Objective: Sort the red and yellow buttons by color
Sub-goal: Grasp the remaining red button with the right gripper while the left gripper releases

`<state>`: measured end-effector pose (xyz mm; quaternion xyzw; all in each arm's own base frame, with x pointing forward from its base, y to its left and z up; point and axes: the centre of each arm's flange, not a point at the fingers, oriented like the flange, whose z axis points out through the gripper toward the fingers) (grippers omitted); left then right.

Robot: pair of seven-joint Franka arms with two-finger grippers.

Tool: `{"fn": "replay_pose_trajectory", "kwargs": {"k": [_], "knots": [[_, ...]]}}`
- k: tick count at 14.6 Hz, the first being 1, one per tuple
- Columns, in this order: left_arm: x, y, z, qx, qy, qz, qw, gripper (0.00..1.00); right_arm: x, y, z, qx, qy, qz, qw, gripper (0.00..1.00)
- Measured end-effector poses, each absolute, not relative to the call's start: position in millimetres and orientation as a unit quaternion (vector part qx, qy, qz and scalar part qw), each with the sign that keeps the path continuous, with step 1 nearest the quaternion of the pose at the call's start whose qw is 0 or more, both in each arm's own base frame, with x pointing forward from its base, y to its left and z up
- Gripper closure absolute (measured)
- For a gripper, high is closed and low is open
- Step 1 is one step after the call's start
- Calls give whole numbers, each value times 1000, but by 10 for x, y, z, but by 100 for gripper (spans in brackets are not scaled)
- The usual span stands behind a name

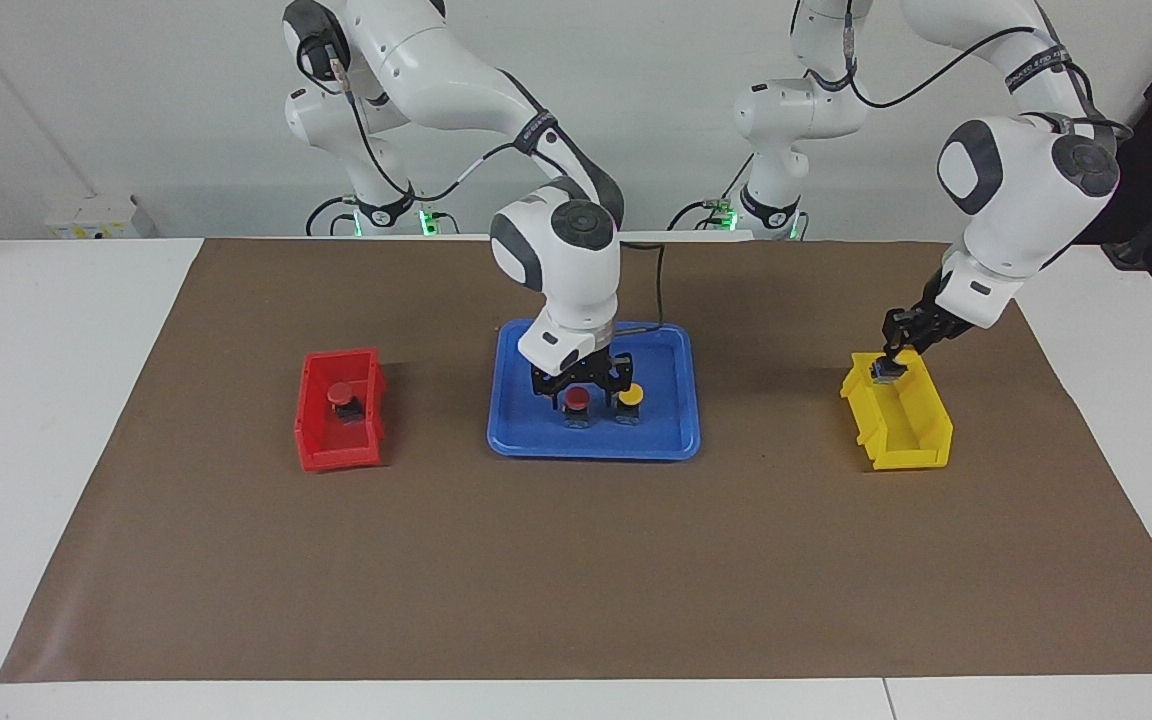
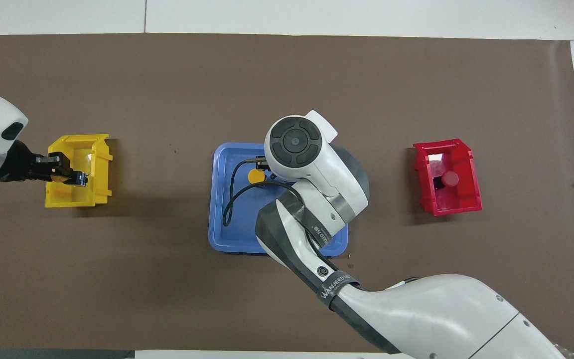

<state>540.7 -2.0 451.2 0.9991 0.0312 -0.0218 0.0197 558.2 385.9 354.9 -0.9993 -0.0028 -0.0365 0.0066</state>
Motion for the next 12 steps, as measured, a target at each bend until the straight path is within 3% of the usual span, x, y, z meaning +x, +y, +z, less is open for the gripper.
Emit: {"fn": "replay_pose_trajectory", "kwargs": {"k": [6, 7, 9, 11, 12], "knots": [[5331, 254, 4139, 998, 55, -2, 18, 59, 5515, 3830, 3429, -1000, -5, -30, 2, 30], [5331, 250, 4086, 998, 55, 0, 18, 59, 5510, 3826, 3428, -1000, -5, -30, 1, 38], [5355, 242, 3953, 998, 54, 6, 17, 59, 5501, 3822, 3435, -1000, -5, -30, 1, 41], [5377, 237, 3817, 998, 54, 6, 17, 59, 5503, 3817, 3448, -1000, -5, -31, 1, 59], [5383, 233, 3783, 998, 54, 5, 17, 59, 5510, 3809, 3459, -999, -4, -32, 1, 59]]}}
